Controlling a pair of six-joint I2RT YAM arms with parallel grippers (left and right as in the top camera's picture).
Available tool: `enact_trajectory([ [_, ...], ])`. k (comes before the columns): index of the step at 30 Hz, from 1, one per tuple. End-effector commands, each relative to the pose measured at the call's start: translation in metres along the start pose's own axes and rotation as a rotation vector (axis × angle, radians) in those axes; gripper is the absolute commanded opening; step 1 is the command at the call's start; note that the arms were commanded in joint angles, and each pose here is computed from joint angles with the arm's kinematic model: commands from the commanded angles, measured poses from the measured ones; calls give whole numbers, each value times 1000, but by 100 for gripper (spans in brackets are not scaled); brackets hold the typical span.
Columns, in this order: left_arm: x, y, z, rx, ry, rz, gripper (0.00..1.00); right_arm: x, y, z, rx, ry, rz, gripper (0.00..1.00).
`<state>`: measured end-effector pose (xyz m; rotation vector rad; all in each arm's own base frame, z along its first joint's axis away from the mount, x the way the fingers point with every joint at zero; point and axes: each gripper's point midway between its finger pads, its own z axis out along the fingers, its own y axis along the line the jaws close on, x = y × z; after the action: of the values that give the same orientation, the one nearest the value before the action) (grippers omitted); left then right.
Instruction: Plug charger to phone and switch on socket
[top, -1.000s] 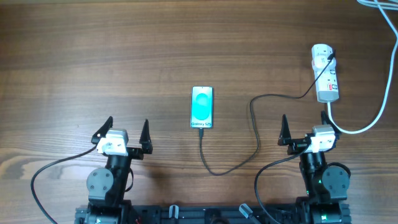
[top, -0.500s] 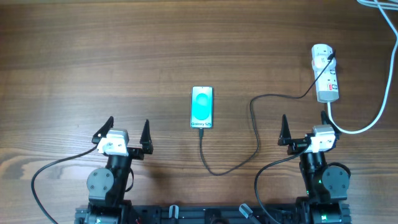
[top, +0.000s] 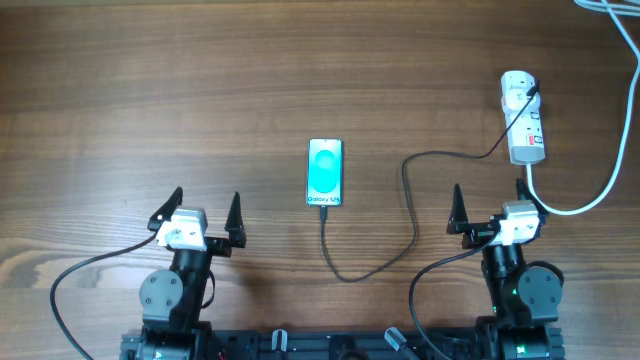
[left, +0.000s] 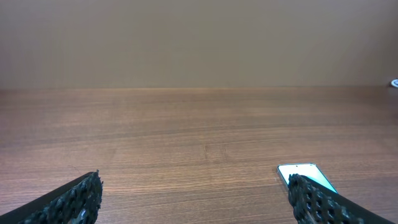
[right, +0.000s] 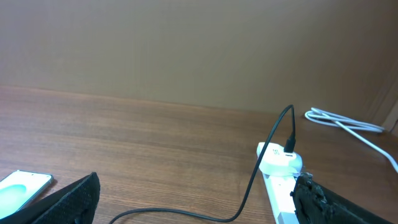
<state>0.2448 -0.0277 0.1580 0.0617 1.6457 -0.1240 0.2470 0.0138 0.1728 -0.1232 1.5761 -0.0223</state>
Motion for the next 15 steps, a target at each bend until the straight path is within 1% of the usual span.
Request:
enact_trajectory([
  [1,1,1,0,-3,-1,19,100,-2,1,0,-5,-10,-12,100],
  [15,1,1,0,-3,-1,19,100,-2,1,0,-5,-10,-13,100],
])
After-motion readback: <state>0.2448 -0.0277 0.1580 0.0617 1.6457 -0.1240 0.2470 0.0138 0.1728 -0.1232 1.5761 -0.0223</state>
